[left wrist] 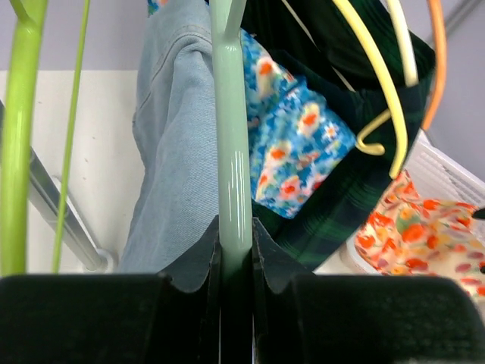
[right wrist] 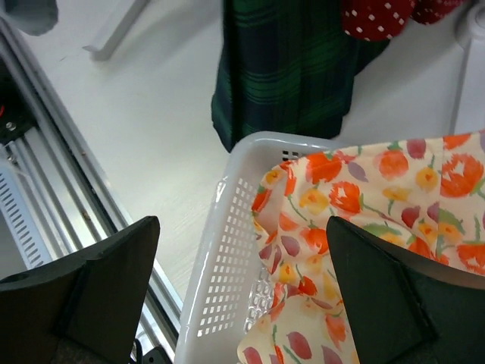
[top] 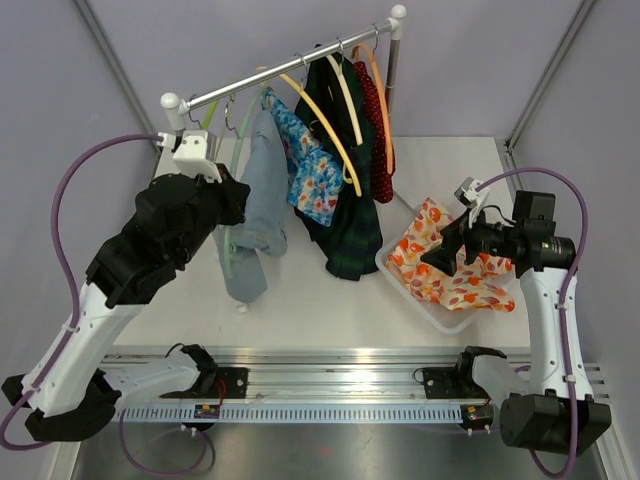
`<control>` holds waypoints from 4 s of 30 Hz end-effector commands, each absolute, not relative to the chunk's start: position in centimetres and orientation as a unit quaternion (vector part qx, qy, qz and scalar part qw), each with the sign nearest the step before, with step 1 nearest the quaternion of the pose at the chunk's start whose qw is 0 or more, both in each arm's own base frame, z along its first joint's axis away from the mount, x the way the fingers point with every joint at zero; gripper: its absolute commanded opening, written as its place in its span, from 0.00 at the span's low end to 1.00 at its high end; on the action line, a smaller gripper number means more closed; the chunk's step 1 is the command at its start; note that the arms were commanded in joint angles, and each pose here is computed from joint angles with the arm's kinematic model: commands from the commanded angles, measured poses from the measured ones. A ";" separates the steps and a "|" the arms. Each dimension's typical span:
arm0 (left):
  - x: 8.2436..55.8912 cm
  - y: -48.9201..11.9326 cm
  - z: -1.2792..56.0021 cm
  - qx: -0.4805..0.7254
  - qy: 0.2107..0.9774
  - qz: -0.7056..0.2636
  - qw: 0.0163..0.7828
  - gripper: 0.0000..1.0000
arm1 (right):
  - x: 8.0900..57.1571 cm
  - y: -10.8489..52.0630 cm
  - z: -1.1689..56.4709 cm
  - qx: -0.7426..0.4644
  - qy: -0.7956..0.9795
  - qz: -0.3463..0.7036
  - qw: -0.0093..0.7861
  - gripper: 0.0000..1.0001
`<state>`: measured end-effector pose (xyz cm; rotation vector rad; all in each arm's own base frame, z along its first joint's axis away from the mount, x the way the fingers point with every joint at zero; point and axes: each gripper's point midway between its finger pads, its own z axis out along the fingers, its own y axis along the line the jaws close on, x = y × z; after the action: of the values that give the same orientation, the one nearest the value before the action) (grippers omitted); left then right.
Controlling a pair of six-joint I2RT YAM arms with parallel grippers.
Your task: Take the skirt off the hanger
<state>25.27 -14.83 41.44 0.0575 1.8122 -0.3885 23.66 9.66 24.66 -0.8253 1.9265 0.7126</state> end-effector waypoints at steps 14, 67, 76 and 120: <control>17.2 -15.1 41.3 0.069 0.719 -0.345 0.600 0.00 | 18.5 27.7 29.7 -0.586 0.640 0.327 0.376 0.99; 16.6 -9.7 31.5 -0.017 0.780 -0.249 0.574 0.00 | 17.3 28.9 47.4 -0.639 0.512 0.233 0.525 0.00; 15.7 -10.6 32.6 0.017 0.775 -0.274 0.569 0.00 | 17.2 24.0 45.0 -0.617 0.535 0.256 0.518 0.00; 23.8 -12.2 43.1 0.018 0.766 -0.147 0.625 0.00 | 21.4 20.4 25.8 -0.522 0.678 0.313 0.412 1.00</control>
<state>22.14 -13.48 39.03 0.1020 1.8893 -0.4122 21.17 19.90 24.52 -1.3412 1.7768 0.7522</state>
